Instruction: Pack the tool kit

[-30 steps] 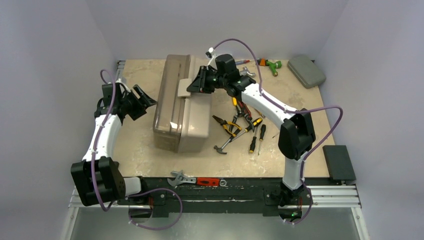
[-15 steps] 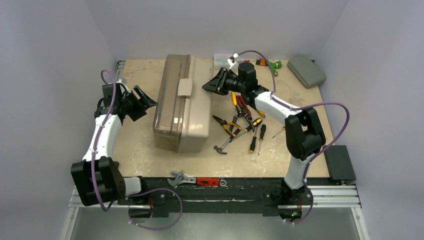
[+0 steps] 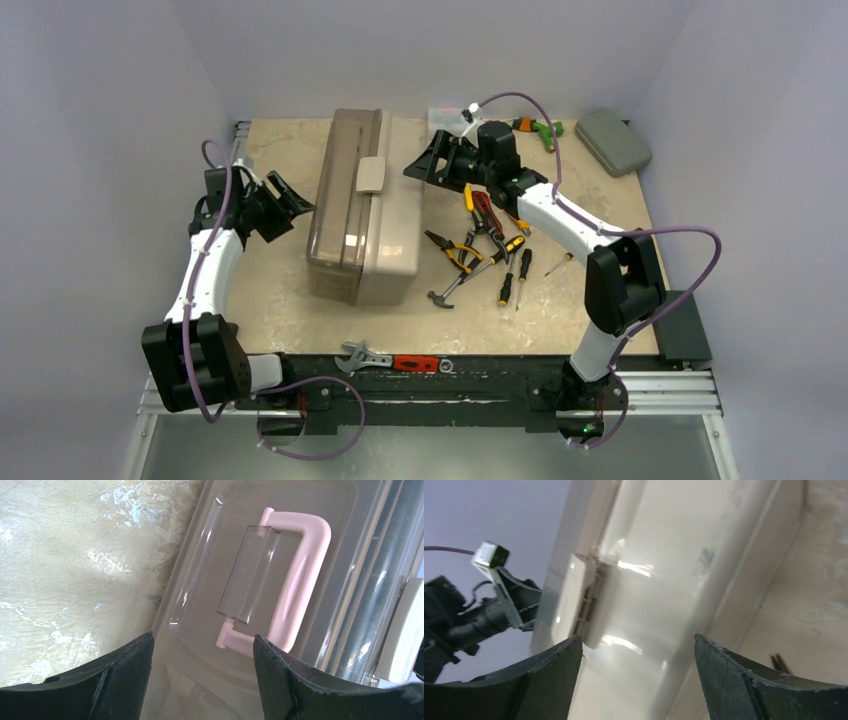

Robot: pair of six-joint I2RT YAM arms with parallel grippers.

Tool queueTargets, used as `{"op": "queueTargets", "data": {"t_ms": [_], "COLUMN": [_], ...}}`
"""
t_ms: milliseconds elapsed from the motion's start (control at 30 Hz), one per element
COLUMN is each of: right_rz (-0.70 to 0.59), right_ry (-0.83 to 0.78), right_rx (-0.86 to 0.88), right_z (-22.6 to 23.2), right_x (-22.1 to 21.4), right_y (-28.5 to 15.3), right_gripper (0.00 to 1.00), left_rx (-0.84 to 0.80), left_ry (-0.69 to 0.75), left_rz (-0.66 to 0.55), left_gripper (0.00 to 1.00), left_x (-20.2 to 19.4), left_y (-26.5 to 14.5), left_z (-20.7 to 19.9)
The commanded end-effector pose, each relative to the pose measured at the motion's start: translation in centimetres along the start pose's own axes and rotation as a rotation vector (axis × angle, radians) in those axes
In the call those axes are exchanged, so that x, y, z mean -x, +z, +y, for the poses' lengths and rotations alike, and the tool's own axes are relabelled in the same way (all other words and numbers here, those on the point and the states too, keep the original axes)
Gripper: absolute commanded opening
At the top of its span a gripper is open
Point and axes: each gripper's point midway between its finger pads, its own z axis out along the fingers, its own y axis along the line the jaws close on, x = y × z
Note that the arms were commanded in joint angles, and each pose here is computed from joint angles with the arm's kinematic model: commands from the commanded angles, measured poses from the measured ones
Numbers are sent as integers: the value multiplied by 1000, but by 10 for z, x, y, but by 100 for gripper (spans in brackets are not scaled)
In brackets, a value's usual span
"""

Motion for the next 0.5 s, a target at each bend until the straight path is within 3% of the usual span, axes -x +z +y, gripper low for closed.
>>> {"op": "queueTargets", "data": {"t_ms": [0,100,200,333,467], "right_rz": [11,77,164,180,188], "right_ry": [-82,-69,-27,55,167], "right_rx": [-201,-191,-125,-49,0], "right_z": [-36,-46,-51,-62,-89], "right_x": [-7,-25,-48,-60,-67], "right_y": [-16,-10,-1,3,-3], "right_gripper": [84,92,93,84,63], "left_rx": [-33,-41,-63,-96,-144], "left_ry": [46,58,64,92,157], "left_rz": [-44,-49,-52,-59,-54], "left_gripper": [70,70,70,70,70], "left_x": [11,9,6,0,-15], "left_y": [-6,-9,-12,-19,-27], "left_z": [-13,-19,-29,-48,-80]}}
